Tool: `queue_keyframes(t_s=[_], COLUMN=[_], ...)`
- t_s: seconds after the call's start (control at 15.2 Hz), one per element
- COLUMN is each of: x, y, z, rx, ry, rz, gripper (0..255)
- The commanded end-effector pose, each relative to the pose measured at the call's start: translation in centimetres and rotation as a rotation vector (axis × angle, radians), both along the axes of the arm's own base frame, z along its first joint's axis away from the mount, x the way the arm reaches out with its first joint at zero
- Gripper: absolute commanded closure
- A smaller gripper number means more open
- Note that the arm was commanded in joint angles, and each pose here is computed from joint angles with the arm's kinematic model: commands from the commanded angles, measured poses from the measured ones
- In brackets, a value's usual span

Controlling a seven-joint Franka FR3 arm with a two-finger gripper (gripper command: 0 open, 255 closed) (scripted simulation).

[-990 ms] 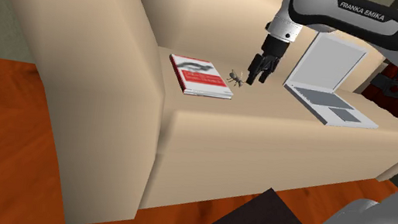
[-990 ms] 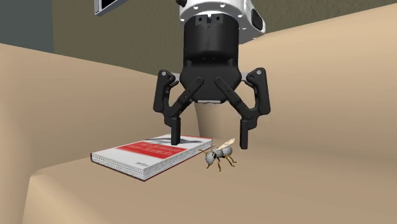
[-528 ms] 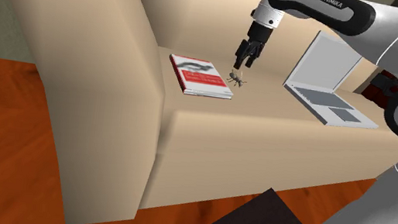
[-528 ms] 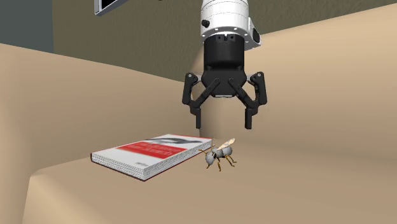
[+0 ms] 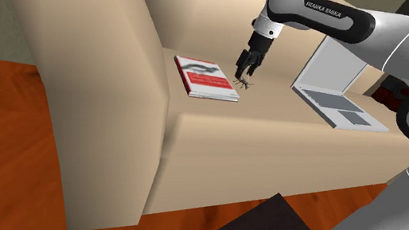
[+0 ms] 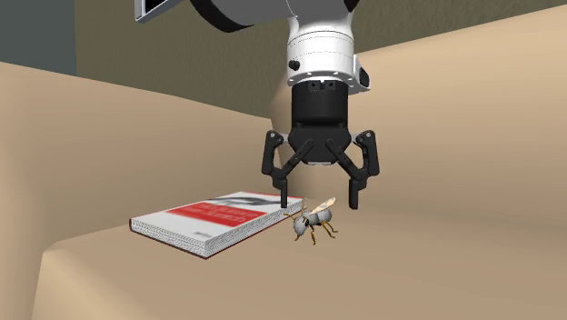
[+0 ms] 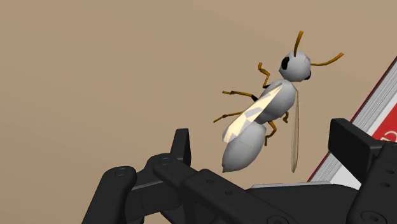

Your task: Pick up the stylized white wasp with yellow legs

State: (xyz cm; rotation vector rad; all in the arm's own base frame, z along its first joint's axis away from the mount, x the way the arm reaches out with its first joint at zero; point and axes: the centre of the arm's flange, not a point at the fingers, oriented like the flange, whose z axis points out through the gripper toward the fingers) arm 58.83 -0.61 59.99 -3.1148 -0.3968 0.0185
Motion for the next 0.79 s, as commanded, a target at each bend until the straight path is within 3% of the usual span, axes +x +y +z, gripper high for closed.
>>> queue_keyframes(t_s=[0.0, 0.07, 0.73], x=[0.01, 0.01, 0.01], y=[0.02, 0.01, 0.02], z=[-0.34, -0.33, 0.18], rx=[0.0, 0.0, 0.0], ry=[-0.001, -0.001, -0.001], rz=[0.0, 0.0, 0.0], gripper=[0, 255, 255])
